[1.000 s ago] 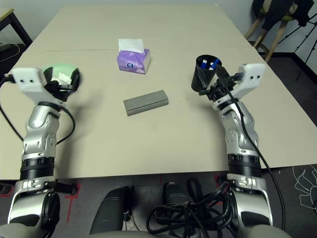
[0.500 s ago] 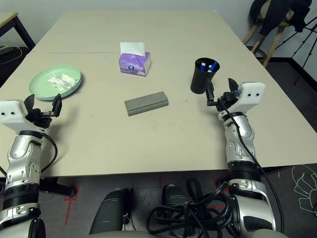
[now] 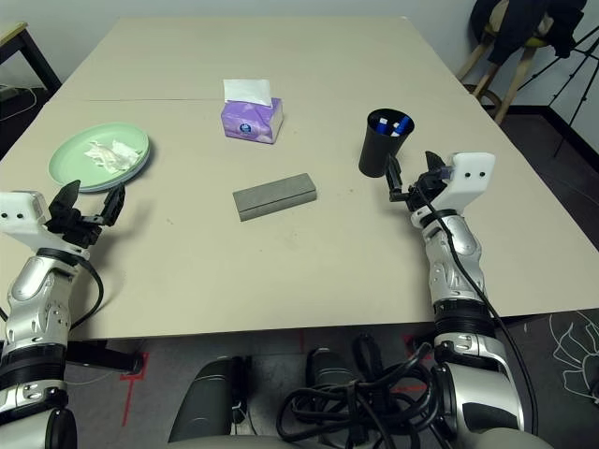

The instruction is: Organize and tidy the items on the table.

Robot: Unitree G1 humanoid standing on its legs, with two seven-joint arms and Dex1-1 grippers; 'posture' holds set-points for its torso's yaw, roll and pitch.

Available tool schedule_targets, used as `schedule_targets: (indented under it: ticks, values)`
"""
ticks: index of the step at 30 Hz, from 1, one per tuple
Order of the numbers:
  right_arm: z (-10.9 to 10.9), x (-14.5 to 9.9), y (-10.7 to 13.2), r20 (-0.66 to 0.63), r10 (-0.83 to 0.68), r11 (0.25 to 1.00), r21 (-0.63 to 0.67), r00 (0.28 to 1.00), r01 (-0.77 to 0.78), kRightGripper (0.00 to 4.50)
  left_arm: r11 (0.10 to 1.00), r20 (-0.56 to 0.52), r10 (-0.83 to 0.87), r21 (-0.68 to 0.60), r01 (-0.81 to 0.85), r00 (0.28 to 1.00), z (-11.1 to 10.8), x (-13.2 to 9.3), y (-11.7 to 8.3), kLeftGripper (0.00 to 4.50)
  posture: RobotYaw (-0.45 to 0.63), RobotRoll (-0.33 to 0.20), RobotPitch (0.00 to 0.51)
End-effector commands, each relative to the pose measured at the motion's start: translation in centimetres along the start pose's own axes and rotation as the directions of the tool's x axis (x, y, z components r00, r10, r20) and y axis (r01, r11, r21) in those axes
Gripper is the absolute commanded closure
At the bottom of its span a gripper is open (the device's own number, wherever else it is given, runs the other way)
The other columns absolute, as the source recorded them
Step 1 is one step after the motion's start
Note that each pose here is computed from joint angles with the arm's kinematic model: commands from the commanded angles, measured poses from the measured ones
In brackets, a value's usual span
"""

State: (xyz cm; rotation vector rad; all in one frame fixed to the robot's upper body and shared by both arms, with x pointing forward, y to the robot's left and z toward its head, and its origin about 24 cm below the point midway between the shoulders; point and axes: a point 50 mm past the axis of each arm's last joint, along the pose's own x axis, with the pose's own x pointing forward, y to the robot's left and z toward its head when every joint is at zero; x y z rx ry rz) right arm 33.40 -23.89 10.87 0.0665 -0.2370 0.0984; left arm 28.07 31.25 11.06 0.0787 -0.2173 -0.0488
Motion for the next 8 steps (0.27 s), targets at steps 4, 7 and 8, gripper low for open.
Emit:
schedule_targets:
  ticks: [4, 7, 8]
  values:
    - [-0.35, -0.48, 0.27, -0.014, -0.014, 1.0, 0.012, 1.0, 0.014, 0.04, 1.0, -0.015, -0.007, 0.004, 0.007, 1.0, -0.07, 0.36, 0.22, 0.0, 0.03, 0.0, 0.097]
    - [-0.33, -0.5, 0.23, -0.016, -0.017, 1.0, 0.008, 1.0, 0.017, 0.04, 1.0, -0.017, 0.001, 0.006, -0.001, 1.0, -0.08, 0.45, 0.23, 0.0, 0.04, 0.0, 0.098]
    - [-0.33, -0.48, 0.2, -0.016, -0.019, 1.0, 0.007, 1.0, 0.019, 0.04, 1.0, -0.019, 0.006, 0.005, -0.006, 1.0, -0.1, 0.47, 0.25, 0.0, 0.04, 0.0, 0.099]
